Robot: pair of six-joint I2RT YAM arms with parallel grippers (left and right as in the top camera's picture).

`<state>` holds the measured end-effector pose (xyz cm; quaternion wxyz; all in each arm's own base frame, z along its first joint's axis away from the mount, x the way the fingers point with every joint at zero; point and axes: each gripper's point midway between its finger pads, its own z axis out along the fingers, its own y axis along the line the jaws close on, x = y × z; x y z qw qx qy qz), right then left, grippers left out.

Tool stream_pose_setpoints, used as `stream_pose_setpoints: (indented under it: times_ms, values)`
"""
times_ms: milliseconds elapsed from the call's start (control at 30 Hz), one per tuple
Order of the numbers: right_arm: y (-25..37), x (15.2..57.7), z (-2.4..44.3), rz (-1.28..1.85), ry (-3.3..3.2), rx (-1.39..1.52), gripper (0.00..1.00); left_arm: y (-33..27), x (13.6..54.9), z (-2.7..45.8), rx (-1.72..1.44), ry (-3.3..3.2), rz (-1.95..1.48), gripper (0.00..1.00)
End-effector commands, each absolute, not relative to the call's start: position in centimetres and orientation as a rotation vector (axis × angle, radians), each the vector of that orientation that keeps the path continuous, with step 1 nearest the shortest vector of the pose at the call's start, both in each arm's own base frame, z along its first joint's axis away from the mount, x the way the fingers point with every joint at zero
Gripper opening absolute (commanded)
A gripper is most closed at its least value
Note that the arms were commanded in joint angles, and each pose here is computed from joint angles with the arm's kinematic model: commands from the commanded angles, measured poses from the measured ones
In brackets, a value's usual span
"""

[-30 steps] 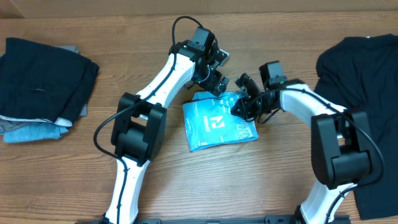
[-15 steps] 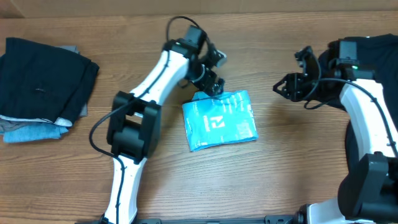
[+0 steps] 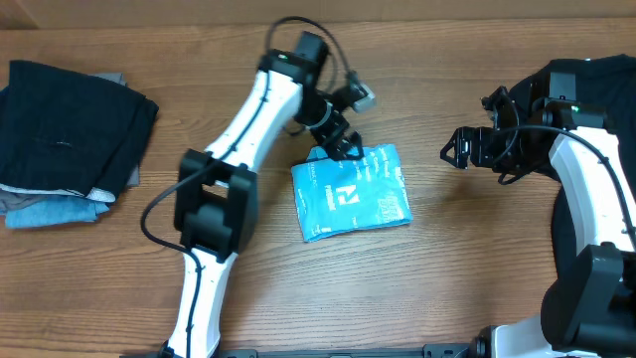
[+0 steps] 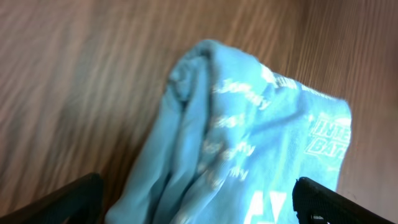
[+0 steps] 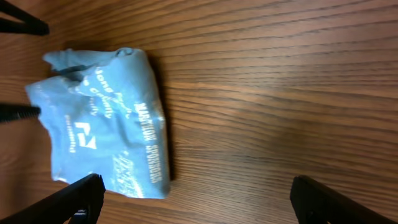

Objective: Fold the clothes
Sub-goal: 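Grasp the folded light-blue bundle's top edge with the left gripper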

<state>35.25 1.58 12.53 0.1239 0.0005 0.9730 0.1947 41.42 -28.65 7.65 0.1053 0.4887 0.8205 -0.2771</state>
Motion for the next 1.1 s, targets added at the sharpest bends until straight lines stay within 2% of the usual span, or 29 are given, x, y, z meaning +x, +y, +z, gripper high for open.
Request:
stream_pose_setpoints:
  times_ms: [0, 200, 367, 600, 767, 900, 933, 1000, 1033, 1067]
  values:
    - [0.8, 35.3, 13.0, 0.494, 2.828, 0.002, 1.00, -28.6, 41.7, 6.3, 1.656, 2.326, -0.585, 1.00]
    - [0.8, 35.3, 13.0, 0.494, 2.828, 0.002, 1.00, -28.5, 42.2, 3.3, 1.703, 2.337, -0.532, 1.00]
    - [0.8, 35.3, 13.0, 0.494, 2.828, 0.002, 1.00, -29.0, 41.0, -0.4, 1.725, 2.389, -0.627, 1.00]
    - [0.8, 35.5, 13.1, 0.491, 2.821, 0.000, 1.00, -28.7, 39.3, -0.7, 1.770, 2.418, -0.696, 1.00]
    - [0.8, 35.5, 13.1, 0.491, 2.821, 0.000, 1.00, -29.0, 36.5, -2.7, 1.842, 2.497, -0.745, 0.91]
    - [0.8, 35.5, 13.1, 0.491, 2.822, 0.000, 1.00, -28.6, 35.7, -3.7, 1.909, 2.532, -0.662, 0.77]
    - [0.8, 35.5, 13.1, 0.491, 2.821, 0.000, 1.00, -28.4, 35.8, -3.8, 1.922, 2.533, -0.626, 0.64]
    - [0.8, 35.5, 13.1, 0.491, 2.821, 0.000, 1.00, -28.3, 35.9, -3.9, 1.931, 2.536, -0.602, 0.46]
    - [0.8, 35.5, 13.1, 0.491, 2.821, 0.000, 1.00, -28.2, 35.8, -3.9, 1.935, 2.540, -0.599, 0.29]
    - [0.8, 35.5, 13.1, 0.491, 2.822, 0.000, 1.00, -28.2, 35.7, -3.9, 1.935, 2.543, -0.600, 0.22]
